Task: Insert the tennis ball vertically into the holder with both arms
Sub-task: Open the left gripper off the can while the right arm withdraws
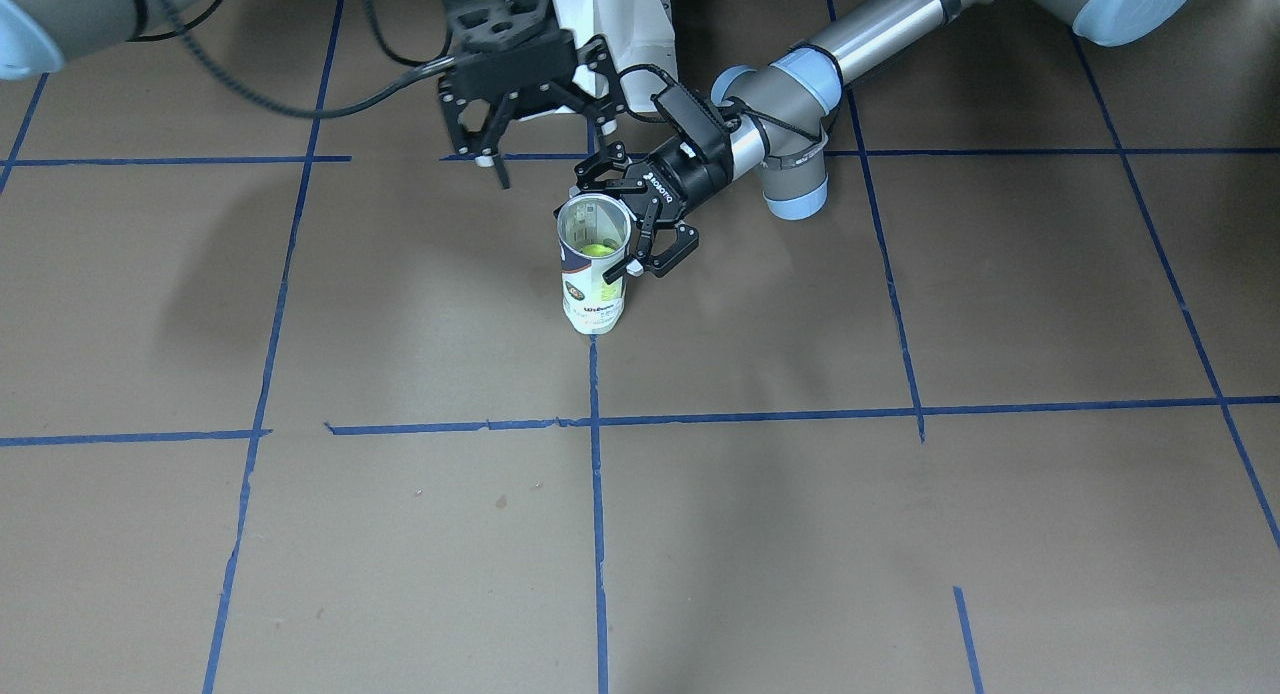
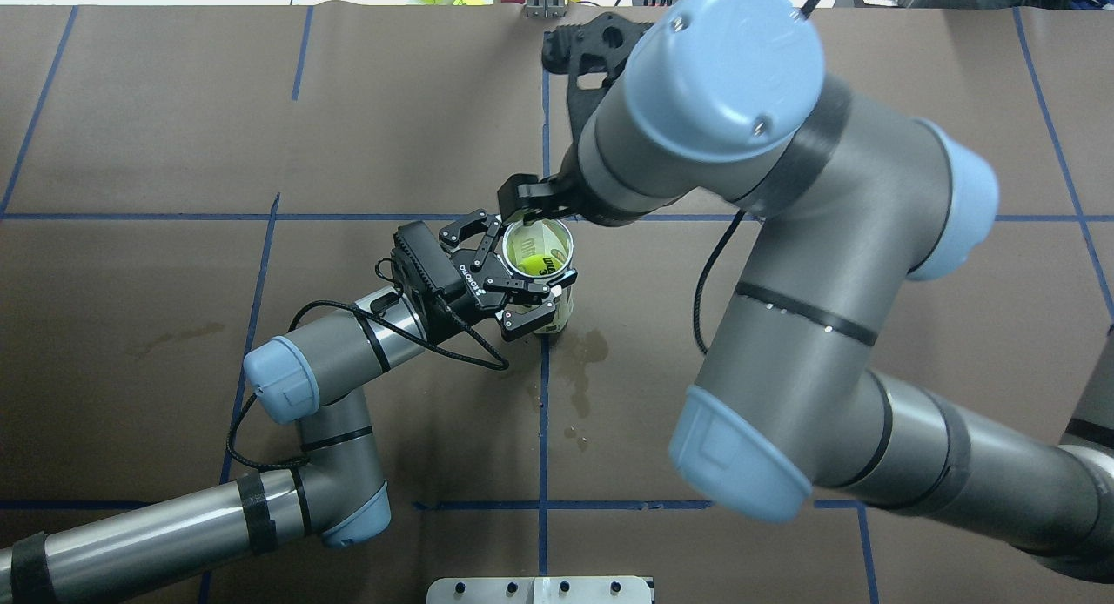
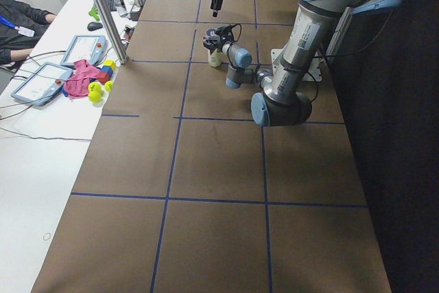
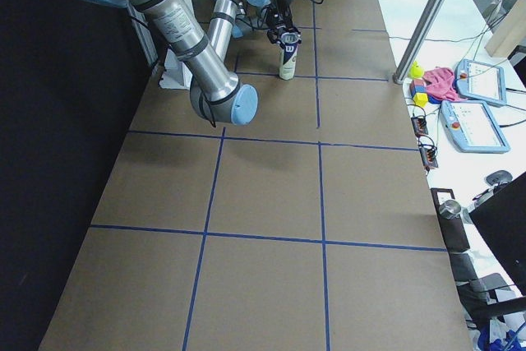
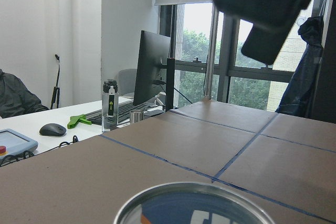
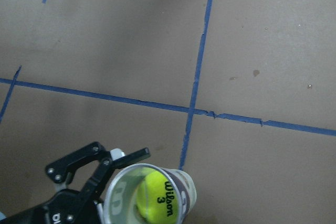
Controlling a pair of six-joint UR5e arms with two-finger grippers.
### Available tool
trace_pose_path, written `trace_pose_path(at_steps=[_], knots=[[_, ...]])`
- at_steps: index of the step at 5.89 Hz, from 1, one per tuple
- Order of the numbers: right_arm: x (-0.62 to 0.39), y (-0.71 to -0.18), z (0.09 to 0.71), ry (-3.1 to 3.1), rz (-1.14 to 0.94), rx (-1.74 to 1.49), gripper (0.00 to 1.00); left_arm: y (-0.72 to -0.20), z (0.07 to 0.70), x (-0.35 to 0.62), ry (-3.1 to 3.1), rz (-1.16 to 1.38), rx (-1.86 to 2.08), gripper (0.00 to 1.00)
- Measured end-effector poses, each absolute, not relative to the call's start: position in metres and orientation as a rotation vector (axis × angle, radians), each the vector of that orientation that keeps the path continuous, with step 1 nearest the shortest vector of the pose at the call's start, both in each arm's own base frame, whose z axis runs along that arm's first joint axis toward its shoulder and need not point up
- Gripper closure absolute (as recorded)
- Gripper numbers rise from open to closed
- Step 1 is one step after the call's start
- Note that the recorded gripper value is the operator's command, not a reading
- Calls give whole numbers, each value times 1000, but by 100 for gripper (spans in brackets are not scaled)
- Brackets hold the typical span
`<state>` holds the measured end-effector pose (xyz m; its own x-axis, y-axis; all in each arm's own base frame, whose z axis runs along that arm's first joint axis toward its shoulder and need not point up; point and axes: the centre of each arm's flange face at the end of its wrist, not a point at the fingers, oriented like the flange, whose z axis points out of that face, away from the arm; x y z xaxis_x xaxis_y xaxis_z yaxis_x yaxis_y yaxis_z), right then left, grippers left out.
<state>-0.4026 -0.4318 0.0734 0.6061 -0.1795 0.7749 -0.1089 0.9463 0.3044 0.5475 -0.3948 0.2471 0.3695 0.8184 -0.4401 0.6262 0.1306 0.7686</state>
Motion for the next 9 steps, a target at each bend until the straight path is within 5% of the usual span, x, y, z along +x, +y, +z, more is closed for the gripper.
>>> trace_pose_path(at_steps=[9], knots=[[-271,-525,182,-757,-211,309,1,-396,176,486,1371,120,1664,0]])
